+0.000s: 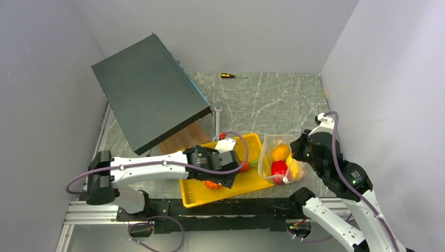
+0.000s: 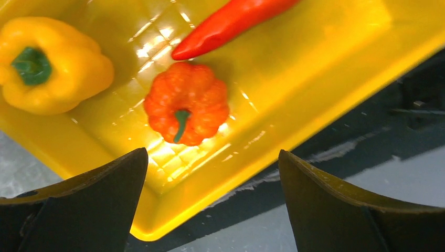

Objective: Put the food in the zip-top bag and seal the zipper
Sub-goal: Pick up the fake vegetable from the bin.

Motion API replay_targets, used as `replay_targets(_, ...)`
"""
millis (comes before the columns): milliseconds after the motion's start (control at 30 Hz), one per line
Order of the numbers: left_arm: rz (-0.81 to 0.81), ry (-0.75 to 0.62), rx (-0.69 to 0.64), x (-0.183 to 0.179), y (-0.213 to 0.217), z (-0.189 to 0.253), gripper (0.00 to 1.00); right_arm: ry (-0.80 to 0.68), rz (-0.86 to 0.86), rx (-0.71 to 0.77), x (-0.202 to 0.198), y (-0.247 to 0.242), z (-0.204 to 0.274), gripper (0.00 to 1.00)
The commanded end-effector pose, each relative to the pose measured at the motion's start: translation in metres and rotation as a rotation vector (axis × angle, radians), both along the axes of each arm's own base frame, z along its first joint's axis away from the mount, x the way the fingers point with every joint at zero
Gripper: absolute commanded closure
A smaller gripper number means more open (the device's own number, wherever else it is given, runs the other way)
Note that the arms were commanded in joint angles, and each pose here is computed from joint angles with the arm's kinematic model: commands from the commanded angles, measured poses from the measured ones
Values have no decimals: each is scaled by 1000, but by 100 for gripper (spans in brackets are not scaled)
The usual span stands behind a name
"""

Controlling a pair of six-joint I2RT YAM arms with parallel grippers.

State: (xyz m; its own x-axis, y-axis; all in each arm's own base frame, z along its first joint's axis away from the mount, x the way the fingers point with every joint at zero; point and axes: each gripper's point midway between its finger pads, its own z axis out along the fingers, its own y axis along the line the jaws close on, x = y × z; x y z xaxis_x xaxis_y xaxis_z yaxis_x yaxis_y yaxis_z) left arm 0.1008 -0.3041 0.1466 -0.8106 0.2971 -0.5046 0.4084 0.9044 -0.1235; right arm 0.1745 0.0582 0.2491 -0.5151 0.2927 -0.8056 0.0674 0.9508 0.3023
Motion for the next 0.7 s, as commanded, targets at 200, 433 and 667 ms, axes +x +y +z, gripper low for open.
replay_targets(200,63,-57,135,15,14,-36,0,-65,-10,43,7,3,24,100)
replay_targets(433,56,-65,211,18,21,-49,0,-19,6,47,5,8,14,100)
replay_targets(667,16,-31,224,21,14,-70,0,-13,8,41,3,7,7,100)
